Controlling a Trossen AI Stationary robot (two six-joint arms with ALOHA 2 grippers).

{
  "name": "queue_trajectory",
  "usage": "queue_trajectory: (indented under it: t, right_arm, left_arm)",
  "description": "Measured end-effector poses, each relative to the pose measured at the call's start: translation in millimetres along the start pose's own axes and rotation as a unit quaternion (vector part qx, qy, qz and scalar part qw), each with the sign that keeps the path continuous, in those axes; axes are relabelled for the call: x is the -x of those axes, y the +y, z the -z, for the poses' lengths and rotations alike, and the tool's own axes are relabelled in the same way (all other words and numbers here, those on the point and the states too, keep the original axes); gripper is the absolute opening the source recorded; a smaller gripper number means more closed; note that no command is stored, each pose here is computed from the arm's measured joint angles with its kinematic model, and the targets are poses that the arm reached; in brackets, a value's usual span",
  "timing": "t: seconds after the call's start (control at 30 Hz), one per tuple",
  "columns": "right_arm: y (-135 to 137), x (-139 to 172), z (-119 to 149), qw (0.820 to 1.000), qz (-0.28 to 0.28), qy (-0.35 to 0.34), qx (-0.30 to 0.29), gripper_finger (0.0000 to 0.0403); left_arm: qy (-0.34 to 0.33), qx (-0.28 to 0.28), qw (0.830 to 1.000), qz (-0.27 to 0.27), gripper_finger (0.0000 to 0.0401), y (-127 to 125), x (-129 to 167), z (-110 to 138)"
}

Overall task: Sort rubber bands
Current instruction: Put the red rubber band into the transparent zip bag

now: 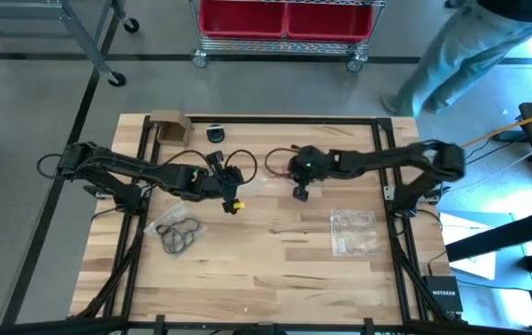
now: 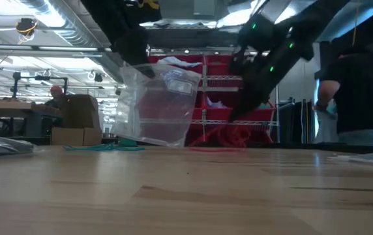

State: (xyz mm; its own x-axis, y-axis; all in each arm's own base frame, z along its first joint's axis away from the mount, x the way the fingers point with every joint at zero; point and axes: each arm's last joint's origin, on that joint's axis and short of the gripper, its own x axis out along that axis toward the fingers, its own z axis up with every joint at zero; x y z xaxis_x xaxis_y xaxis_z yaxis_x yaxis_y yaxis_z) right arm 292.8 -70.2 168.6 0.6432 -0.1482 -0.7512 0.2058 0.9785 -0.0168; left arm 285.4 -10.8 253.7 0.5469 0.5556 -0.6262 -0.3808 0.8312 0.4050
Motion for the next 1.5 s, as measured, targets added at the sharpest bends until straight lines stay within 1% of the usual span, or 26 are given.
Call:
queue_trajectory:
  t: [0.1, 0.17, 0.3, 0.4, 0.5, 0.63, 0.67, 0.73, 0.83, 0.93, 1.0, 1.1, 1.2, 1.3, 1.37, 1.5]
  right_arm:
    - [0, 27, -6, 1.000, -0.001, -0.016, -0.016, 0.0002]
    - [3, 48, -12, 0.999, -0.006, -0.046, -0.021, 0.0001]
    - [14, 79, -20, 0.995, -0.022, -0.102, -0.008, 0.0001]
    - [23, 99, -28, 0.987, -0.039, -0.158, 0.003, 0.0001]
    - [32, 108, -37, 0.975, -0.055, -0.213, 0.013, 0.0000]
    - [40, 113, -52, 0.953, -0.069, -0.295, 0.019, 0.0000]
    - [41, 112, -54, 0.949, -0.071, -0.307, 0.019, 0.0000]
    - [44, 105, -56, 0.948, -0.073, -0.310, 0.022, 0.0000]
    - [46, 92, -52, 0.957, -0.075, -0.280, 0.017, 0.0001]
    - [45, 75, -42, 0.975, -0.064, -0.213, -0.003, 0.0004]
    - [42, 67, -33, 0.986, -0.041, -0.161, -0.020, 0.0019]
    - [40, 56, -21, 0.995, -0.008, -0.097, -0.030, 0.0061]
    - [41, 39, -11, 0.999, 0.002, -0.047, -0.017, 0.0108]
    - [42, 19, -1, 1.000, 0.005, -0.001, 0.008, 0.0143]
    - [39, 4, 5, 1.000, 0.008, 0.025, 0.013, 0.0155]
    - [34, -24, 16, 0.999, 0.007, 0.052, -0.014, 0.0161]
  left_arm:
    - [-0.001, 0.009, 1.000, 0.000, 0.0000, 0, 0, 0]
    - [-0.001, 0.020, 1.000, 0.002, 0.0000, 0, 0, 0]
    - [-0.002, 0.043, 0.999, 0.003, 0.0000, 0, 0, 0]
    - [-0.002, 0.044, 0.999, 0.003, 0.0000, 0, 0, -1]
    - [-0.006, 0.047, 0.999, 0.004, 0.0000, 0, 0, -1]
    - [-0.025, 0.057, 0.998, 0.007, 0.0000, -1, 0, -6]
    - [-0.029, 0.057, 0.998, 0.007, 0.0000, -1, 0, -7]
    - [-0.032, 0.058, 0.998, 0.008, 0.0000, -1, 0, -7]
    - [-0.027, 0.049, 0.998, 0.007, 0.0000, -1, 0, -6]
    - [-0.021, 0.043, 0.999, 0.006, 0.0000, -1, 0, -5]
    - [-0.017, 0.041, 0.999, 0.005, 0.0000, -1, 0, -4]
    - [-0.018, 0.044, 0.999, 0.006, 0.0000, -1, 0, -4]
    - [-0.018, 0.043, 0.999, 0.005, 0.0000, -1, 0, -4]
    - [-0.019, 0.043, 0.999, 0.006, 0.0000, -1, 0, -4]
    - [-0.019, 0.043, 0.999, 0.006, 0.0000, -1, 0, -4]
    - [-0.018, 0.042, 0.999, 0.005, 0.0000, -1, 0, -4]
